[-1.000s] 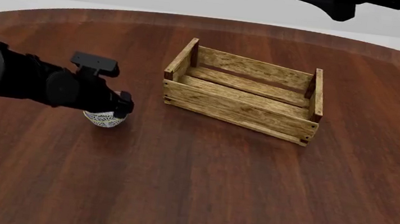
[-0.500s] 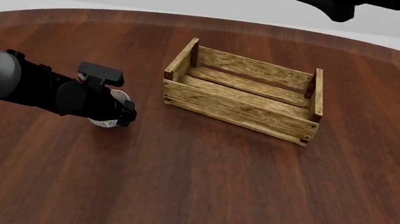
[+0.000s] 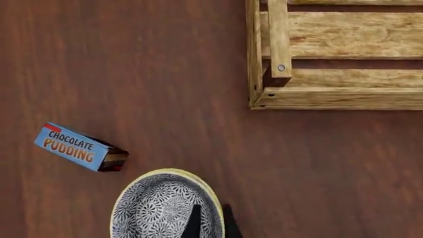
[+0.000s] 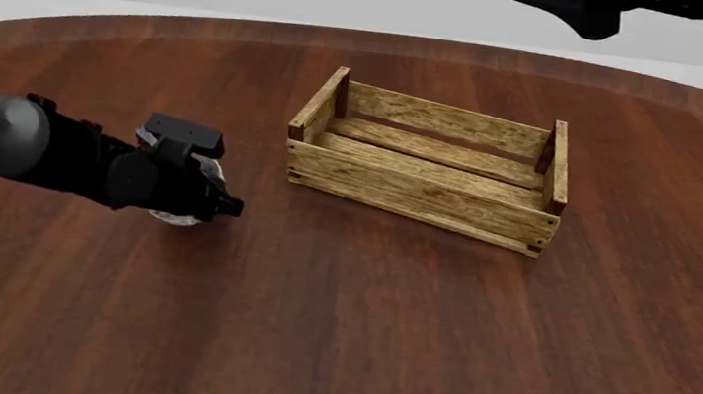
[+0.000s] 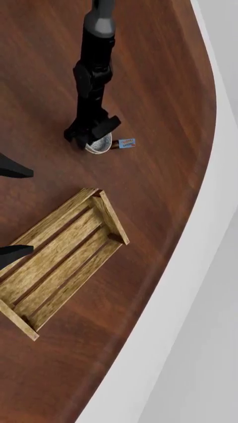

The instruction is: Stack the right bowl on the left bowl and place them in the tray.

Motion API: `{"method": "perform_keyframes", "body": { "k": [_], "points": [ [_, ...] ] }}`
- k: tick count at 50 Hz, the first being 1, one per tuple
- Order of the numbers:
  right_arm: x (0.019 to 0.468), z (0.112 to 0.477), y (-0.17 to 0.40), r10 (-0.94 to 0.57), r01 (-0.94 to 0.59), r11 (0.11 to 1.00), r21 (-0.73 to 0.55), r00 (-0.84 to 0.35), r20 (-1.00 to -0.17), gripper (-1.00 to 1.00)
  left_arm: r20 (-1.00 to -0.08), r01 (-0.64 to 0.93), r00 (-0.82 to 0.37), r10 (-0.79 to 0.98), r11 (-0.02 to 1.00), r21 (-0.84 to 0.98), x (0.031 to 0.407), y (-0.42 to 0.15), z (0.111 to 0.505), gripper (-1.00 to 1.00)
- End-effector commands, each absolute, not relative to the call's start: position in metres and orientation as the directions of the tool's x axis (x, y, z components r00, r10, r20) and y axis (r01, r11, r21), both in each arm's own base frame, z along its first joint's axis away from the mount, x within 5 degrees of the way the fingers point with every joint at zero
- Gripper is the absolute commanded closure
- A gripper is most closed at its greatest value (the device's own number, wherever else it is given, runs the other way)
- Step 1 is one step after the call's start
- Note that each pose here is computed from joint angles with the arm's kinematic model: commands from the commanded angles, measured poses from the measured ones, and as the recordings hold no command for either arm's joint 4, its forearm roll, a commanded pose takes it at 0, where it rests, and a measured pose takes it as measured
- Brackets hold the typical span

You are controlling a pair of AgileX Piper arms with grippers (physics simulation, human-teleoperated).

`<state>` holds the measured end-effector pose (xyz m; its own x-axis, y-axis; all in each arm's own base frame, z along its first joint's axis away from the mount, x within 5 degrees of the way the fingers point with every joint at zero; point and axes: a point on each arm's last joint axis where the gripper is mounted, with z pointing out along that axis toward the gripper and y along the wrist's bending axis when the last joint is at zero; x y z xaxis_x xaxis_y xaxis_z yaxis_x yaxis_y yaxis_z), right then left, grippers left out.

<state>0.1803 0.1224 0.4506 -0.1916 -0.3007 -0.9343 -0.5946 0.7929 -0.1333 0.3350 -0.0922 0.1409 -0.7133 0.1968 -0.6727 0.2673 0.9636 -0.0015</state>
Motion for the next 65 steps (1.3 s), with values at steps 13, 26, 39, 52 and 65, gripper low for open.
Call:
{"method": "perform_keyframes", "body": {
  "k": [13, 26, 39, 52, 65],
  "points": [
    [0.165, 0.454, 0.114, -0.266, -0.592, 0.797, -0.118, -0.169, -0.949, -1.00, -0.664, 0.225, -0.734, 0.142, 0.973, -0.041, 0.324, -0.091, 0.147, 1.00],
    [0.162, 0.457, 0.111, -0.257, -0.589, 0.800, -0.114, -0.165, -0.952, -1.00, -0.714, 0.220, -0.687, 0.132, 0.975, -0.032, 0.315, -0.082, 0.189, 1.00],
    [0.160, 0.461, 0.108, -0.246, -0.579, 0.808, -0.110, -0.161, -0.956, -1.00, -0.750, 0.222, -0.648, 0.133, 0.975, -0.018, 0.310, -0.076, 0.219, 1.00],
    [0.158, 0.463, 0.105, -0.242, -0.577, 0.810, -0.110, -0.158, -0.957, -1.00, -0.768, 0.227, -0.627, 0.134, 0.974, -0.015, 0.305, -0.075, 0.237, 1.00],
    [0.150, 0.467, 0.098, -0.238, -0.570, 0.814, -0.112, -0.152, -0.959, -1.00, -0.778, 0.268, -0.601, 0.183, 0.963, 0.019, 0.313, -0.082, 0.255, 1.00]
  ]
}}
